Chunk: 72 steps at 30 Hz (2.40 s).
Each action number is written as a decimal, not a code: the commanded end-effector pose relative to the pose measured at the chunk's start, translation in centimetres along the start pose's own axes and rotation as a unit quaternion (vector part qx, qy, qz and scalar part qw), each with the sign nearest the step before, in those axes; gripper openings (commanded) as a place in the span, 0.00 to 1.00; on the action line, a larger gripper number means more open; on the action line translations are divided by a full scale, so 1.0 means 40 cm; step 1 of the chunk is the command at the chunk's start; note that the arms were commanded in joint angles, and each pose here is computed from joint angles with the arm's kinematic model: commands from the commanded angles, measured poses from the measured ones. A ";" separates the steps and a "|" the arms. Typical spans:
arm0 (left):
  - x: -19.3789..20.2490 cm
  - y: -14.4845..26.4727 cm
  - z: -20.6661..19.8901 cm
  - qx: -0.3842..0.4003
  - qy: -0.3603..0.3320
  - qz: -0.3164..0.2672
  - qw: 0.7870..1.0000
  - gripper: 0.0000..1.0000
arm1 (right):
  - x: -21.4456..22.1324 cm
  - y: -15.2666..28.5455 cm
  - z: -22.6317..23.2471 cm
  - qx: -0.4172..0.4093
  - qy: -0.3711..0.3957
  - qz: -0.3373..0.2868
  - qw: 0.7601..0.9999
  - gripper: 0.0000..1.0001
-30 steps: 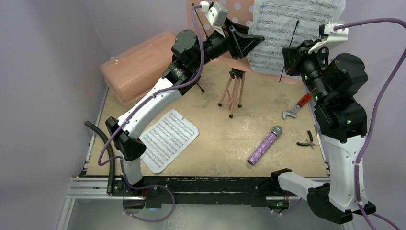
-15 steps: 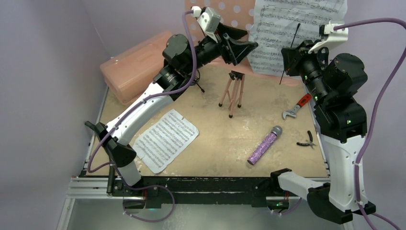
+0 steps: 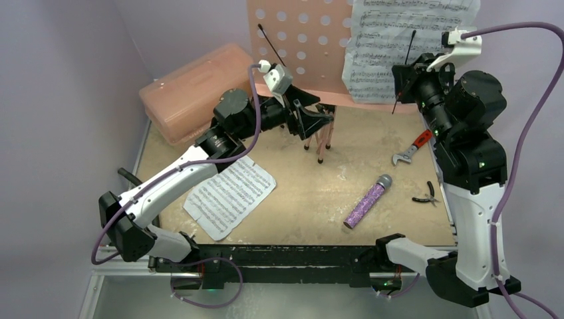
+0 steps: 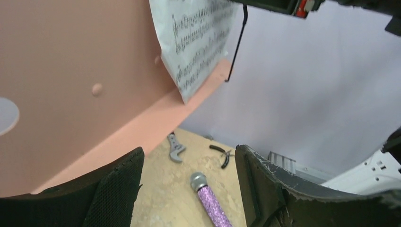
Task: Set up the instrument practice props
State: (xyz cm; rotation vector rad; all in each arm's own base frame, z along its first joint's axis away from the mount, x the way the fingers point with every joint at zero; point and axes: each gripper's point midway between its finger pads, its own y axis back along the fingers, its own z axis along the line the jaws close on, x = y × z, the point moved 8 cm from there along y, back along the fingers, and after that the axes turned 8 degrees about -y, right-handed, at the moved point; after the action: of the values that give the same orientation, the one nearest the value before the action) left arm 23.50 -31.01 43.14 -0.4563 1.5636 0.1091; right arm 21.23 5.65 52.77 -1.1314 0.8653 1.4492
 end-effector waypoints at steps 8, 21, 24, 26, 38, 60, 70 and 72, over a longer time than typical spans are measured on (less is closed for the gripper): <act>0.124 0.100 -0.034 0.046 -0.024 0.063 0.997 0.71 | -0.034 -0.011 0.010 0.000 -0.011 -0.022 1.000 0.00; 0.457 0.195 0.096 -0.143 -0.068 0.170 0.973 0.77 | -0.026 -0.019 0.010 0.000 -0.013 -0.014 1.000 0.00; 0.493 0.161 0.139 -0.152 -0.070 0.157 0.973 0.75 | -0.028 -0.018 0.013 -0.004 -0.015 -0.015 1.000 0.00; 0.505 0.130 0.168 -0.138 -0.076 0.142 0.977 0.74 | -0.030 -0.019 0.013 -0.004 -0.016 -0.017 1.000 0.00; 0.475 -0.023 0.330 -0.072 -0.146 0.051 0.985 0.64 | -0.031 -0.009 0.016 -0.006 -0.033 -0.023 0.999 0.00; 0.438 -0.092 0.334 0.029 -0.162 0.056 0.985 0.00 | -0.029 -0.007 0.013 -0.001 -0.030 -0.023 0.999 0.05; 0.426 -0.082 0.328 0.004 -0.106 0.088 0.990 0.00 | -0.042 0.010 0.002 0.016 -0.023 -0.040 0.999 0.29; 0.431 -0.079 0.327 0.000 -0.100 0.093 0.991 0.00 | -0.046 0.016 0.002 0.015 -0.021 -0.046 0.999 0.36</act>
State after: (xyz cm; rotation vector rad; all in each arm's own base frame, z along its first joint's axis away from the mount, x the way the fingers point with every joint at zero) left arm 38.11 -33.40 23.19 -0.2589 1.3772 0.3181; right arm 21.73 5.75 53.03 -1.0719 0.8449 1.4538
